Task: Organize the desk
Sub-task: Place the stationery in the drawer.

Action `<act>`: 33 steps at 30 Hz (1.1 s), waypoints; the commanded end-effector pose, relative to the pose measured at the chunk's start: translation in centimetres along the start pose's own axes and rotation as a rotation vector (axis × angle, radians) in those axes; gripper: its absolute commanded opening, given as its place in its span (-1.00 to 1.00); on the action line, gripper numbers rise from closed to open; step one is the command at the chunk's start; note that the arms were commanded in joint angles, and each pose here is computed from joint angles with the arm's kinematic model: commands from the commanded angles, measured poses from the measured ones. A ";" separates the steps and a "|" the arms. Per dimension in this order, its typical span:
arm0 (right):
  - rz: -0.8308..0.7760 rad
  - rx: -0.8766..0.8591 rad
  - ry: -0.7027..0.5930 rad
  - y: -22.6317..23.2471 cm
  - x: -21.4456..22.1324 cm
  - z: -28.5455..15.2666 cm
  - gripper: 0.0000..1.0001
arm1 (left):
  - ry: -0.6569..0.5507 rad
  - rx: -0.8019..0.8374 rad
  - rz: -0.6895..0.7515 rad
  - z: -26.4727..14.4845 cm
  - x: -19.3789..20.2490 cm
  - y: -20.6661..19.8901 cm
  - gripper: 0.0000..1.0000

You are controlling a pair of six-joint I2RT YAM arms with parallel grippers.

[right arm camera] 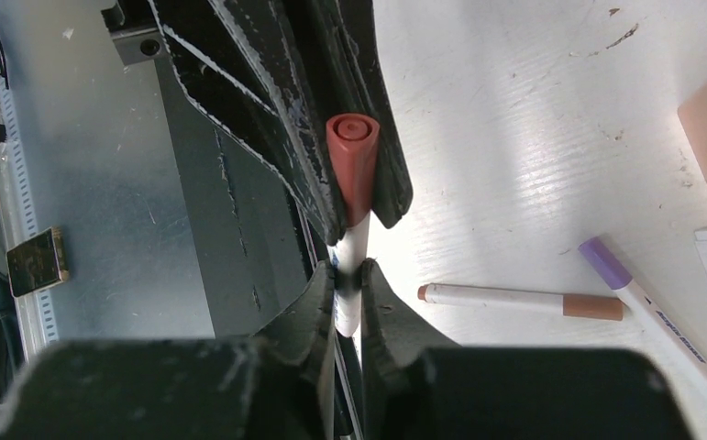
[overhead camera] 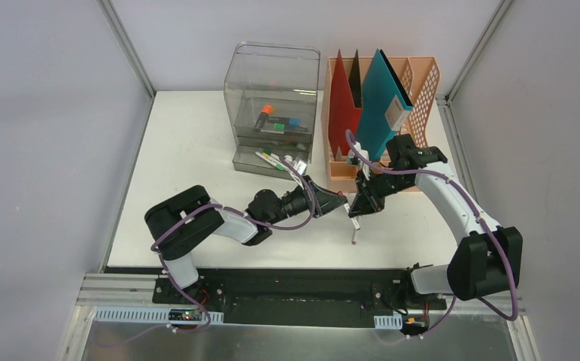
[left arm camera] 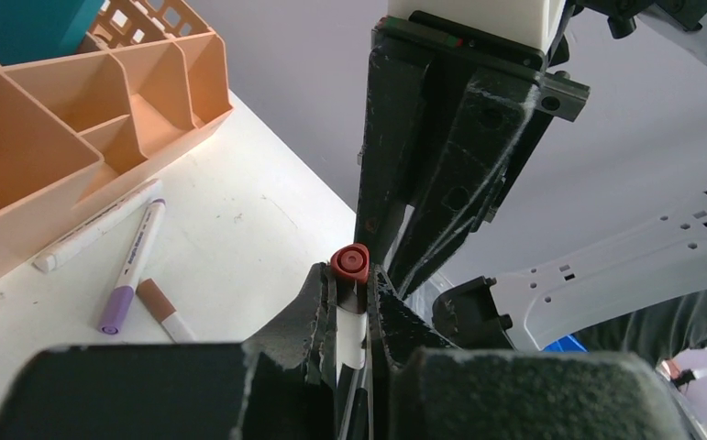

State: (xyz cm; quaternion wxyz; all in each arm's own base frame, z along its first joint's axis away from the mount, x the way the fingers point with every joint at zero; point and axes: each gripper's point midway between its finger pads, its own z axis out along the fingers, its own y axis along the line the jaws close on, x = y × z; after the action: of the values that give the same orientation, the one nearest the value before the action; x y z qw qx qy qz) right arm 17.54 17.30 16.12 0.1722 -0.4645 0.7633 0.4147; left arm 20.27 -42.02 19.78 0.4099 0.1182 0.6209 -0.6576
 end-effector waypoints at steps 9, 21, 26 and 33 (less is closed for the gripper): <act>-0.074 0.061 -0.023 -0.5 -0.2 0.0 -0.06 | -0.219 -0.144 0.018 -3.7 -3.9 1.3 -1.00; -0.105 0.147 0.014 -1.6 0.3 -0.6 -0.07 | -0.365 -0.490 -0.208 -10.1 -9.0 9.8 -1.00; -0.110 0.160 0.017 -1.7 0.4 -0.7 -0.09 | -0.523 -0.699 -0.301 -13.1 -11.1 12.9 -1.00; -0.112 0.174 0.017 -1.9 0.5 -0.7 -0.10 | -0.728 -0.925 -0.348 -16.5 -14.1 15.3 -1.00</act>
State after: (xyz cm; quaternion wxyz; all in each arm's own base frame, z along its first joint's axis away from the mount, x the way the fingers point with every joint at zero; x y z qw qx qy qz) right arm 18.54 15.81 14.64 0.2028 -0.4843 0.7797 0.3411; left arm 31.87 -23.10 14.00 0.4659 -0.3176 0.7056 -0.4293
